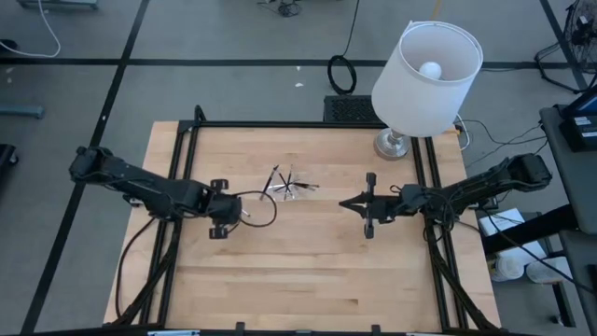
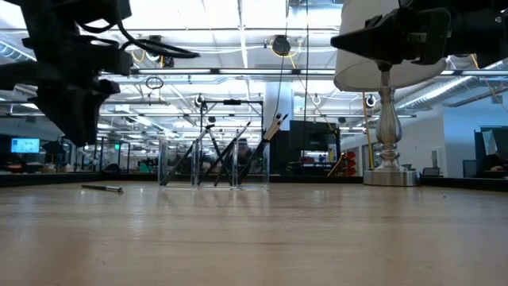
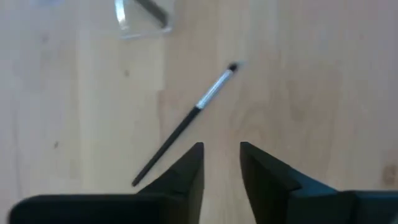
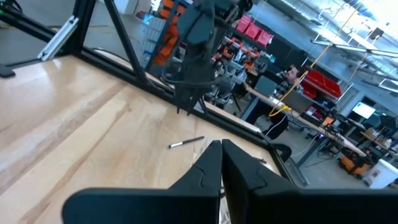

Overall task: Put items in baskets/containers
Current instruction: Put the black eyeshadow brush into the transparent organizer

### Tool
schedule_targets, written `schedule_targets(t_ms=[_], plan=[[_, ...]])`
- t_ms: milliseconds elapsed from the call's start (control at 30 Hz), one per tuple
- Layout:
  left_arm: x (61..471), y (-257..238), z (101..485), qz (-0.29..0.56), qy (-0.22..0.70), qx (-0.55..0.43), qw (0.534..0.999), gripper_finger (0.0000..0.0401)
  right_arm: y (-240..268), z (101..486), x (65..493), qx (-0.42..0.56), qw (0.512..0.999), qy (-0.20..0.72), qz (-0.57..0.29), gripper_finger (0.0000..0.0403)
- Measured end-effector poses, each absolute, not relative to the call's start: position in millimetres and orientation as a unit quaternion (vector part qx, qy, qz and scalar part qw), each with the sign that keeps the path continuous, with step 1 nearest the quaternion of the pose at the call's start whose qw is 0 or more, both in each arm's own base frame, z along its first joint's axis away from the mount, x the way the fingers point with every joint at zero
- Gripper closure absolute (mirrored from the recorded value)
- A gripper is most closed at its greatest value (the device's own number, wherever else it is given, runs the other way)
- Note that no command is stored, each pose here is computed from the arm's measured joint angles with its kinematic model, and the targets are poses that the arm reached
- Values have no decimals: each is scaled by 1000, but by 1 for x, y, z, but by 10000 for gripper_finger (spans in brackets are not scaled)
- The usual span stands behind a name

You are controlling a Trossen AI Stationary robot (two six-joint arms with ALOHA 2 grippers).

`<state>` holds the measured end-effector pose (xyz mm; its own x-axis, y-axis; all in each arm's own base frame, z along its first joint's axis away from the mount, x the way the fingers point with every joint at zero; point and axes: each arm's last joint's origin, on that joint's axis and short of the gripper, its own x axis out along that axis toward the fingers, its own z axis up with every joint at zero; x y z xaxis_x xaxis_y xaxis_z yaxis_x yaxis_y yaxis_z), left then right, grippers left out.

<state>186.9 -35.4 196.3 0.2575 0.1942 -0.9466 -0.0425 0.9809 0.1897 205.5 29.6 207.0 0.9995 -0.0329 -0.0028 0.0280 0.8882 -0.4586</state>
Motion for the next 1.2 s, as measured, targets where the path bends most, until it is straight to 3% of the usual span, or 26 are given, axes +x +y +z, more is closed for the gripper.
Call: schedule_targets(t_ms=[300,533,767,933,1200], plan=[[202,-19,178,32,645,84,759,223,32,208,206,-226,974,-10,21,402],[212,4,154,8,695,97,712,219,32,209,206,-229,973,-11,20,403],[218,27,132,-25,728,48,684,220,32,208,206,-236,971,-8,21,403],[220,30,125,-51,733,15,678,246,32,205,206,-241,970,4,23,403],[222,5,124,-33,732,19,680,334,32,204,205,-230,973,13,25,403]])
